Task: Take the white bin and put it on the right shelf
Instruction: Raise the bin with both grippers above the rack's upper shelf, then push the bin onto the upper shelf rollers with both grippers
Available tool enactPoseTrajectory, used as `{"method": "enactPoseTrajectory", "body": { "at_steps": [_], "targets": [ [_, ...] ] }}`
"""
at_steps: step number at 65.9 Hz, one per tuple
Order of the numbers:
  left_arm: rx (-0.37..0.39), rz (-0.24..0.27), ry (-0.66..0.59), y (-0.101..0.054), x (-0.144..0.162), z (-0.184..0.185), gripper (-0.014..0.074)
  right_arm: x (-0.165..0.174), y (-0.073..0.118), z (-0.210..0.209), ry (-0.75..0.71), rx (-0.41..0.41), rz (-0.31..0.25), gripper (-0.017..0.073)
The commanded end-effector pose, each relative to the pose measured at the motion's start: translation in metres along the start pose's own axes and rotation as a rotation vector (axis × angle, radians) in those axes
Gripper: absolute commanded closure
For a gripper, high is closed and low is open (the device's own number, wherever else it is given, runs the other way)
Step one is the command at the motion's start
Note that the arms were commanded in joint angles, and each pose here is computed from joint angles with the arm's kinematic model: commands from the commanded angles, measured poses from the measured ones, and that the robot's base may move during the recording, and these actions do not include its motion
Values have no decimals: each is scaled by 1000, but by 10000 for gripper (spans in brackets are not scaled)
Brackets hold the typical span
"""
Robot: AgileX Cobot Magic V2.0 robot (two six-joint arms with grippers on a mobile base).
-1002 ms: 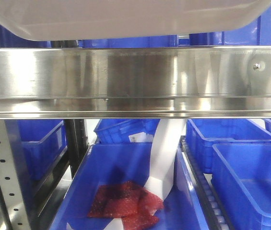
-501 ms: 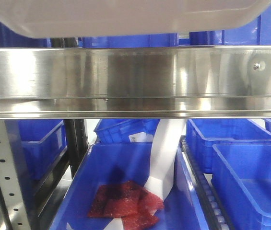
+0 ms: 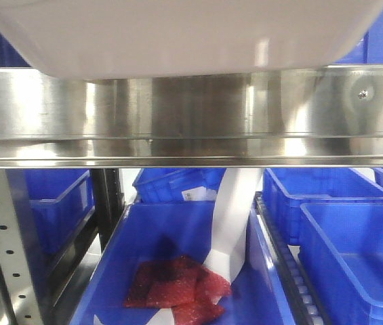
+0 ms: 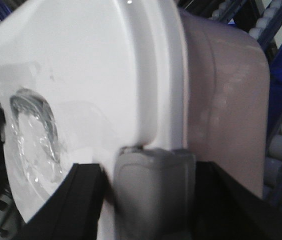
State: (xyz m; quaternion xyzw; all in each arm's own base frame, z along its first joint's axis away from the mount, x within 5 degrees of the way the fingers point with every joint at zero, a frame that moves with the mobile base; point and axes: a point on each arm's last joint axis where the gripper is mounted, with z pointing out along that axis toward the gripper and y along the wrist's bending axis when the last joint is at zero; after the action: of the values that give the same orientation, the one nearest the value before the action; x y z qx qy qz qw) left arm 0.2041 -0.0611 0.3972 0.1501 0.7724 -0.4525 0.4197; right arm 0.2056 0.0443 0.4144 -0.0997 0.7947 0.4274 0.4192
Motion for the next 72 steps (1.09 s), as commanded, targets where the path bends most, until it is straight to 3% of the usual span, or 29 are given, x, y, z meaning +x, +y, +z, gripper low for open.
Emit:
{"method": "enactPoseTrajectory", "body": {
  "at_steps": [1, 12, 30, 52, 60, 66, 72],
  "targets": [
    [231, 14, -82, -27, -23, 1, 384, -14, 28, 2, -14, -295, 55, 252],
    [219, 10, -79, -15, -41, 19, 384, -23, 14, 20, -3, -294, 85, 252],
    [224, 9, -75, 0, -65, 50, 384, -46, 1, 46, -34, -271, 75, 252],
    [209, -19, -47, 19, -67, 65, 384, -53, -20, 64, -20, -252, 117, 252],
    [165, -14, -26, 25, -65, 67, 384, -54, -27, 68, -22, -239, 134, 251],
    [118, -41, -6, 30, -63, 69, 374, -55, -33, 72, -30, -224, 147, 191],
    [85, -38, 2, 34, -63, 69, 324, -55, -37, 74, -37, -212, 155, 69]
  ]
}}
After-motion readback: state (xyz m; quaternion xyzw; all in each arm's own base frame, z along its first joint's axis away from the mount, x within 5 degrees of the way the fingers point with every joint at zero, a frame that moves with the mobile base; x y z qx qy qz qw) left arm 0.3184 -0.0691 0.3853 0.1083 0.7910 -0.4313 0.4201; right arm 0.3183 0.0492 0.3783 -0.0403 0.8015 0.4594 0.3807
